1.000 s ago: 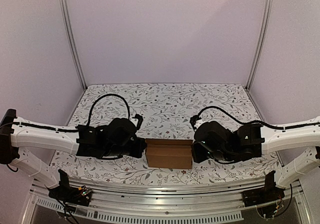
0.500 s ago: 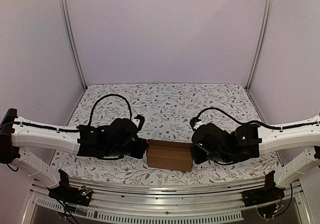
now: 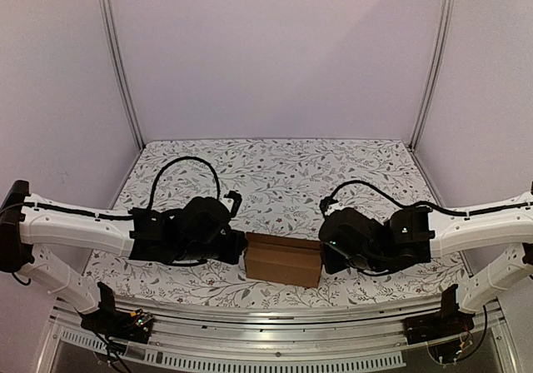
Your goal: Fold the paper box
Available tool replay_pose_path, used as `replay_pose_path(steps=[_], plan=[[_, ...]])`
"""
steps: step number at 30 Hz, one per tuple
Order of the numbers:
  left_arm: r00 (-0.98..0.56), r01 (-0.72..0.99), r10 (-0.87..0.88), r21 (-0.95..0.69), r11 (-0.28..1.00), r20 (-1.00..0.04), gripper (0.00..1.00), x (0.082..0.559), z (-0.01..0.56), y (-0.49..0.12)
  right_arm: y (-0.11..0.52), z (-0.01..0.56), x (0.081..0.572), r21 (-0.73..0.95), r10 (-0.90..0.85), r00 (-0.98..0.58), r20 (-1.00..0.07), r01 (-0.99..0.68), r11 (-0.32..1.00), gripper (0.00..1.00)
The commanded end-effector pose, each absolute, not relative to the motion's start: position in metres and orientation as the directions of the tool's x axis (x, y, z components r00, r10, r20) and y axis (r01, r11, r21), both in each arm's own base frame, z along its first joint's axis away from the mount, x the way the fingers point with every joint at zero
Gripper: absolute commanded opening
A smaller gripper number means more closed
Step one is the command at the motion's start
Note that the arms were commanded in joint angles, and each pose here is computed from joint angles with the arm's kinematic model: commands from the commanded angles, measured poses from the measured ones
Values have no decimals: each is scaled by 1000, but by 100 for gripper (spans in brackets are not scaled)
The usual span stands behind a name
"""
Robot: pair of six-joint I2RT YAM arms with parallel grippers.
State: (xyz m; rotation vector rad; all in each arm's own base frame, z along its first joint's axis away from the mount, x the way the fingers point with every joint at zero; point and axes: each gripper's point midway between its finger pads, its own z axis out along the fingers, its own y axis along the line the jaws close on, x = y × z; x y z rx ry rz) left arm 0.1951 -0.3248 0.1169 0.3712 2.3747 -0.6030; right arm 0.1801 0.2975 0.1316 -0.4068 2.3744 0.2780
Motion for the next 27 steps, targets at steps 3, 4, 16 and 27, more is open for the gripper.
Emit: replay_pose_path(steps=[3,4,16,27], plan=[[-801,416,239,-223,882,-549,0,172,74,-305,295,126,173,85,-215,-720,-660,-356,931,16],[-802,416,240,-221,882,-547,0,172,73,-305,295,125,173,84,-216,-721,-659,-356,931,16],[-804,412,240,-219,884,-544,0,172,72,-305,285,121,168,79,-206,-729,-652,-336,939,11],[-805,414,241,-221,883,-542,0,171,71,-306,288,128,168,94,-194,-720,-666,-339,936,0]])
